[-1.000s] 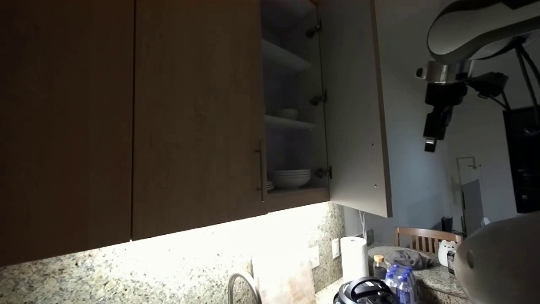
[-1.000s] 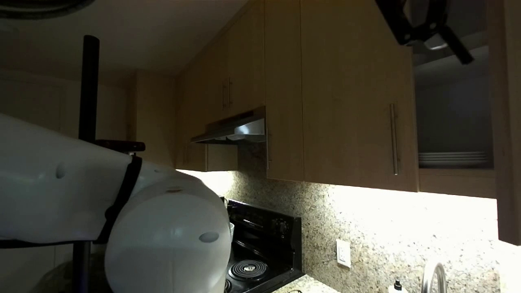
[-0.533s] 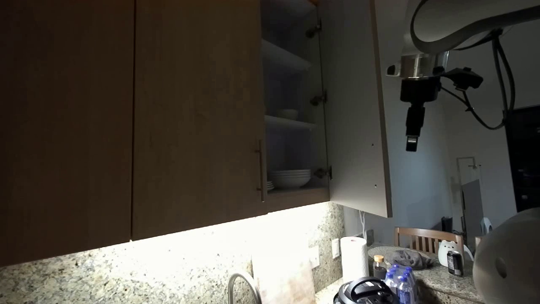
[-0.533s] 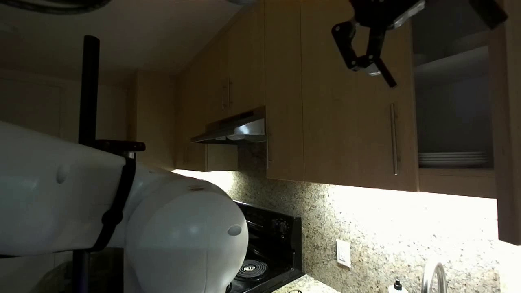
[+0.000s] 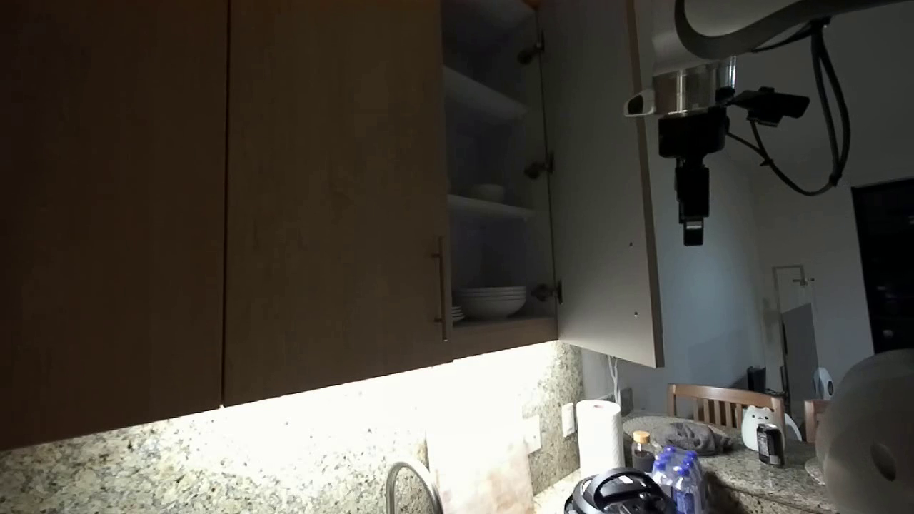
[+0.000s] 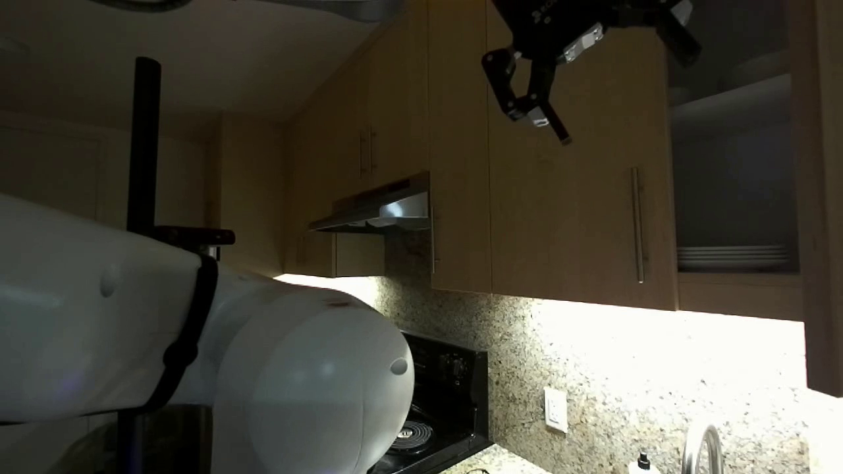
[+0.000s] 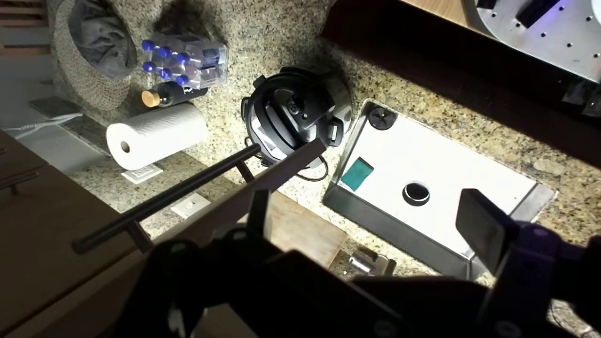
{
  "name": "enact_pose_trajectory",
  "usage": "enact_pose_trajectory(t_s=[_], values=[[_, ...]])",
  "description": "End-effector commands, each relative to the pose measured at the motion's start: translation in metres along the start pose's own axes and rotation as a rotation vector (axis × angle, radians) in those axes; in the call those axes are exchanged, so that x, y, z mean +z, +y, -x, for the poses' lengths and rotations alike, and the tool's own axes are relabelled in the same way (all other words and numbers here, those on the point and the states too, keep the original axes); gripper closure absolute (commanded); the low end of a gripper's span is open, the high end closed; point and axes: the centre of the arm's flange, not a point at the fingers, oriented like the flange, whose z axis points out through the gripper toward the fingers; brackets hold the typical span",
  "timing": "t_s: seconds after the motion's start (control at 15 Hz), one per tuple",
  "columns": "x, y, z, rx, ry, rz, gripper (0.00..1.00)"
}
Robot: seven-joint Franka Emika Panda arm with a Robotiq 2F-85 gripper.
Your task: Open the top right cabinet door
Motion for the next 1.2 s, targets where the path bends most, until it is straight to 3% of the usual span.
enact_pose_trajectory(t_s=[0.0, 0.4, 0.73, 0.8, 0.87, 1.13], values=[[-0.017, -0.007, -0.016, -0.061, -0.012, 0.014, 0.00], [-0.040, -0.022, -0.082, -0.063, 0.070, 0.049, 0.00], [-0.037, -0.033, -0.151, 0.043, 0.038, 0.041, 0.00], [-0.036, -0.037, -0.158, 0.052, 0.025, 0.033, 0.00], [-0.029, -0.037, -0.133, 0.011, 0.049, 0.050, 0.00], [-0.028, -0.040, -0.155, 0.020, 0.024, 0.047, 0.00]])
